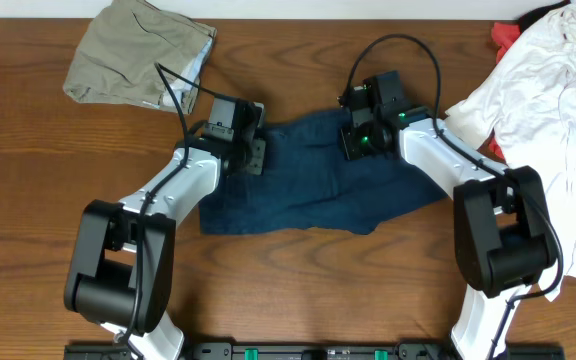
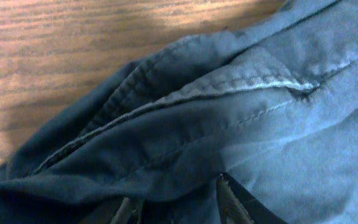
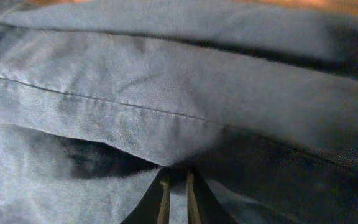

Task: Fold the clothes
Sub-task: 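Lower the folded hems onto the waistband and release both grippers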

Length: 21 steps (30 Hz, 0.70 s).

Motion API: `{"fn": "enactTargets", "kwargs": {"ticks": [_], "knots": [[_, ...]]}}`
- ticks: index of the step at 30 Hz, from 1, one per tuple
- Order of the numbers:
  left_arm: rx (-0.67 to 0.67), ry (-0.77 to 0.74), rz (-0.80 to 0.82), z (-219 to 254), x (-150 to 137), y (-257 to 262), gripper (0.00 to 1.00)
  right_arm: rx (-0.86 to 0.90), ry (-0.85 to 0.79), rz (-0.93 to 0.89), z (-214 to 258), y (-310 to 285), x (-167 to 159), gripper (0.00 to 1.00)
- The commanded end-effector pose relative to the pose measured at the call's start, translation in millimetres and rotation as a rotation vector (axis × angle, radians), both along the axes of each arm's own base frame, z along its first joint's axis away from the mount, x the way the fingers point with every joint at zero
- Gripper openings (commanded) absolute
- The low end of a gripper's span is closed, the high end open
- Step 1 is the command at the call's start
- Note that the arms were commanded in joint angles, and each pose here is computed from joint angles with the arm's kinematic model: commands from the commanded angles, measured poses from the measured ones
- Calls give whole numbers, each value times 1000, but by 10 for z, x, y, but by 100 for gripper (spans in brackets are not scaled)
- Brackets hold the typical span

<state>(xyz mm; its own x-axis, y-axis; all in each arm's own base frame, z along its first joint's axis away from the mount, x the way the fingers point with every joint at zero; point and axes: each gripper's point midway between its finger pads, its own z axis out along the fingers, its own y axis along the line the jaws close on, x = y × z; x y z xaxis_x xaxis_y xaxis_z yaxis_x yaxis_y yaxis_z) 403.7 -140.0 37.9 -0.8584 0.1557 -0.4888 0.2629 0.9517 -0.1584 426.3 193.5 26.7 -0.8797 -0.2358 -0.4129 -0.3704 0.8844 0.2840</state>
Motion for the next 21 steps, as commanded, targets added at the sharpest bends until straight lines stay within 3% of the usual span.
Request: {"fn": "enactTargets", "kwargs": {"ticks": [1, 8, 19, 21], "knots": [[-2, -11, -6, -9, 50, -13, 39, -1, 8, 18, -11, 38, -41, 7], [-6, -9, 0, -9, 51, -15, 38, -40, -16, -3, -30, -29, 19, 7], [-7, -7, 4, -9, 50, -13, 38, -24, -350, -110, 376, -55, 749, 7], [-9, -14, 8, 1, 68, -3, 44, -53, -388, -146, 417, -149, 837, 6]]}}
